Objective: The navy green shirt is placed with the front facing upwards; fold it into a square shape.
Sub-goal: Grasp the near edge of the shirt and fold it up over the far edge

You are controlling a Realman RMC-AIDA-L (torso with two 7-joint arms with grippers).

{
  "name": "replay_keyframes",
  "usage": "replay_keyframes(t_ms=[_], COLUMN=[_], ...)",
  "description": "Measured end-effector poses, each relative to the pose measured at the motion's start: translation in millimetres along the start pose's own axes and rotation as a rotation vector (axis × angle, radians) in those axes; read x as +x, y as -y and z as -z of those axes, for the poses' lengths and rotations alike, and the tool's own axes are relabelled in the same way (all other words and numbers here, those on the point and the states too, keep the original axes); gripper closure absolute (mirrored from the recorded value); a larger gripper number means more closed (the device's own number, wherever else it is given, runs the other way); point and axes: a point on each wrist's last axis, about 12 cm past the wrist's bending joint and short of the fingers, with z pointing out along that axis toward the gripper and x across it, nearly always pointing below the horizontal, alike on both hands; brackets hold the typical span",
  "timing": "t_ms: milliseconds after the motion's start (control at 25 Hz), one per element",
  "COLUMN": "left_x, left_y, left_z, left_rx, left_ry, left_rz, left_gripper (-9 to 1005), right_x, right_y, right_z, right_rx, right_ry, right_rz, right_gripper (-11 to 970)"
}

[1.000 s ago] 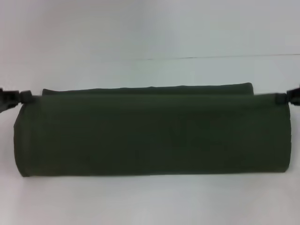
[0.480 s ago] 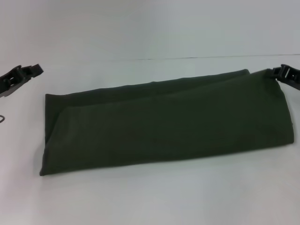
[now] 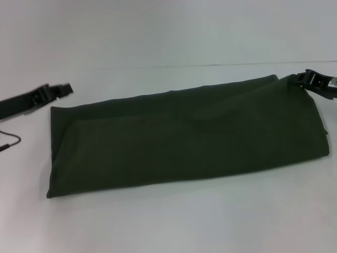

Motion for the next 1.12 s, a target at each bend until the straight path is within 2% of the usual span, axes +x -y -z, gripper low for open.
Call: replay_keyframes(t_ms=[240, 320, 400, 600, 720, 960, 1120], left_x=[-5.3, -11.6, -18.4, -29.5, -30.5, -16.4, -6.6], left_y=[0.0, 3.2, 7.4, 14.0, 11.7, 4.4, 3.3], left_z=[5.8, 6.4, 6.0, 3.8, 3.1, -10.7, -20.6], left_rx=[-0.047, -0.046, -0.04, -0.027, -0.046, -0.095, -0.121], left_ry=[-0.151, -0.183, -0.224, -0.27, -0.28, -0.344, -0.357], left_rz=[-0.045, -0.082, -0.145, -0.379, -0.449, -0.445, -0.446], left_gripper=[858, 780, 702, 472, 367, 197, 197], right_x=[5.2, 5.7, 5.9, 8.1, 10.0, 13.5, 13.5], right_y=[-2.7, -3.1, -3.2, -1.7, -0.8, -0.4, -1.8], right_z=[-4.3, -4.7, -4.7, -4.1, -3.9, -4.7, -5.7], right_rx=[-0.001, -0.003, -0.004, -0.002, -0.001, -0.002, -0.003], right_ry=[-0.03, -0.034, -0.037, -0.04, -0.043, -0.051, -0.053], right_rz=[0.016, 0.018, 0.019, 0.015, 0.009, -0.001, 0.005], right_gripper=[920, 920, 920, 920, 919, 919, 919])
